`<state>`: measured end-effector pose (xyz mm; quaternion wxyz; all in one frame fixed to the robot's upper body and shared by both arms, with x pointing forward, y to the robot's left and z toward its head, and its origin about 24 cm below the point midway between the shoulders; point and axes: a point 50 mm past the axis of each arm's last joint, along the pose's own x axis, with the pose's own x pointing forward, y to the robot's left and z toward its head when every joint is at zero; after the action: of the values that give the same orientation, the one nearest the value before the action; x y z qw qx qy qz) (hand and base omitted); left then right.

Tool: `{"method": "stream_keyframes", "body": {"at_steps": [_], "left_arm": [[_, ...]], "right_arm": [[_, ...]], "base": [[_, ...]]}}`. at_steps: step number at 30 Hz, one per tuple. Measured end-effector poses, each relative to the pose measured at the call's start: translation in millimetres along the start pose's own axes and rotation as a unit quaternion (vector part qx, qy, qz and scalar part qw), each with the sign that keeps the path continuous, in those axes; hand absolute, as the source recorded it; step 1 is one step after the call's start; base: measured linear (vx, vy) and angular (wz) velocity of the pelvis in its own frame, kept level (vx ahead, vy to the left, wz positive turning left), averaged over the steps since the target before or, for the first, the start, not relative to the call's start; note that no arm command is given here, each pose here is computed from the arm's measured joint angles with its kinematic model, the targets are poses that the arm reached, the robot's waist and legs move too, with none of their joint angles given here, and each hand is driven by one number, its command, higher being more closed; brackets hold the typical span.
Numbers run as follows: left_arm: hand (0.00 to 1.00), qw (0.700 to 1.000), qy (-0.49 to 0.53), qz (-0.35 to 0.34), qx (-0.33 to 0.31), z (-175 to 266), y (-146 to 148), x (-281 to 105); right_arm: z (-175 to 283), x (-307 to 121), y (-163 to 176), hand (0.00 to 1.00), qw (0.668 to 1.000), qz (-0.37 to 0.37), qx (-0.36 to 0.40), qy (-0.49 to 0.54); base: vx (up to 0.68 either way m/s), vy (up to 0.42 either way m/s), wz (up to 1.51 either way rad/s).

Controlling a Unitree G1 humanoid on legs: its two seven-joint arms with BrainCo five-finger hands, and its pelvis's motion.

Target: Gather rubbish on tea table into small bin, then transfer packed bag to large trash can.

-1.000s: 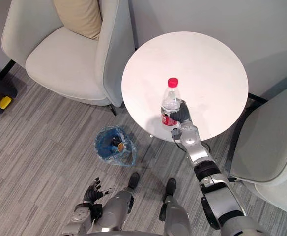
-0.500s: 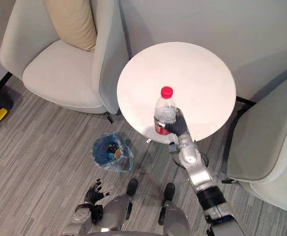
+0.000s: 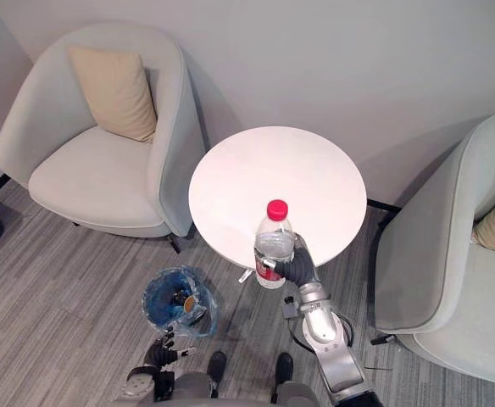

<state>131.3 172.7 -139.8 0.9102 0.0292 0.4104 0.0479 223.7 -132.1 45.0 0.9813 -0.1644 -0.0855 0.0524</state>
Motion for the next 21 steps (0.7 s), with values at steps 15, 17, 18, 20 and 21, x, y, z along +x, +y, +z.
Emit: {"method": "stream_keyframes", "body": {"at_steps": [15,17,18,20,21], "left_arm": [[0.00,0.999,-0.001,-0.032,0.021,-2.9,-19.1,-2.9],[0.00,0.999,-0.003,-0.031,0.033,-2.1,-16.3,-2.5],[0.00,0.999,-0.005,-0.030,0.035,-1.3,-15.0,-2.2],[0.00,0.999,-0.008,-0.025,0.041,0.5,-10.6,-1.5],[0.00,0.999,-0.013,-0.022,0.040,2.7,-8.4,-1.3]], "right_arm": [[2.7,-0.2,-26.0,1.00,0.998,-0.058,-0.030,-0.010],[4.2,1.9,-27.7,1.00,0.997,-0.068,-0.030,-0.013],[4.6,2.1,-26.7,1.00,0.997,-0.071,-0.028,-0.014],[5.5,2.6,-21.7,1.00,0.997,-0.069,-0.020,-0.014],[6.4,3.4,-17.6,1.00,0.998,-0.064,-0.018,-0.015]], "base": [[0.00,0.024,0.63],[0.15,0.125,0.22],[0.15,0.133,0.20],[0.07,0.094,0.07],[0.05,0.110,-0.03]]}}
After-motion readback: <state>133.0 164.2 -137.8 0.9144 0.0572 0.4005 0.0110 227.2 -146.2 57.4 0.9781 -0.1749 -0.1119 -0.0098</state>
